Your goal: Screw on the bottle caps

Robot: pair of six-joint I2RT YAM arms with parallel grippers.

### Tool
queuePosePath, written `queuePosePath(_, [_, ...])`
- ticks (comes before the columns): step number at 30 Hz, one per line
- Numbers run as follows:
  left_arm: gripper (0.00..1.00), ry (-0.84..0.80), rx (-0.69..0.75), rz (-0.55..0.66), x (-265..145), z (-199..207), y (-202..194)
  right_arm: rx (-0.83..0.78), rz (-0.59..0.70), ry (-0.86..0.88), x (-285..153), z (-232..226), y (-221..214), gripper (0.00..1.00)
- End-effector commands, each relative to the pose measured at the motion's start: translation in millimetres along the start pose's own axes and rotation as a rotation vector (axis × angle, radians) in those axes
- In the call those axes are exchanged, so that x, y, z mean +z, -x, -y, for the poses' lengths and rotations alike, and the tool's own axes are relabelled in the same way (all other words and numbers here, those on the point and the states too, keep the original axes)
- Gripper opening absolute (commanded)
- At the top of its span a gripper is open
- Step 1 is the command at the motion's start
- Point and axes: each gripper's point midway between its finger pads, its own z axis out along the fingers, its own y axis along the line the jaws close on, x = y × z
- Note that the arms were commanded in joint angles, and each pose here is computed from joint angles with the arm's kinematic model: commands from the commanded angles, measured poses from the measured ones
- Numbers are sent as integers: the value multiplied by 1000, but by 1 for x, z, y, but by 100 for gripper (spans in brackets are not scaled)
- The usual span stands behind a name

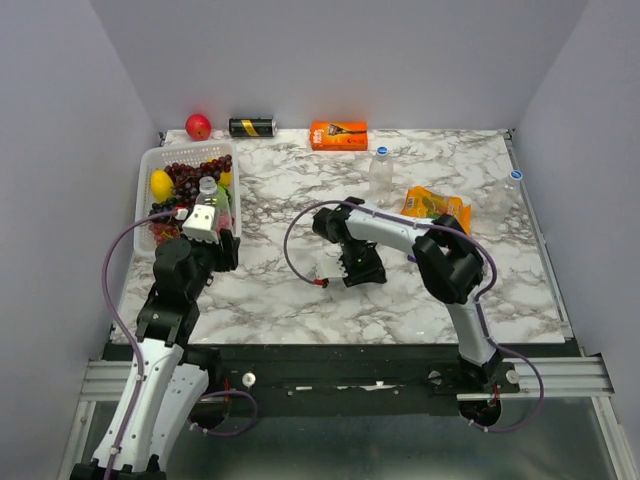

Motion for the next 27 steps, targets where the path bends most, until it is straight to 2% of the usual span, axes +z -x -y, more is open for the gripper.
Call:
queuePosePath(1, [0,63,23,76,-14,-11,27,-3,-165,95,-10,-19,-9,24])
queuePosePath(8, [0,76,49,89,-18,-14,34,7,-220,95,5,-14,15,25])
queuePosePath(15, [0,74,74,97,-16,-14,38,11,-263,119,25,-24,24,37])
queuePosePath(21, [0,45,74,96,-14,-9,39,6,-230,69,30,-12,41,48])
queuePosePath(27, [0,41,76,92,-11,-8,41,4,-183,18,34,6,64,53])
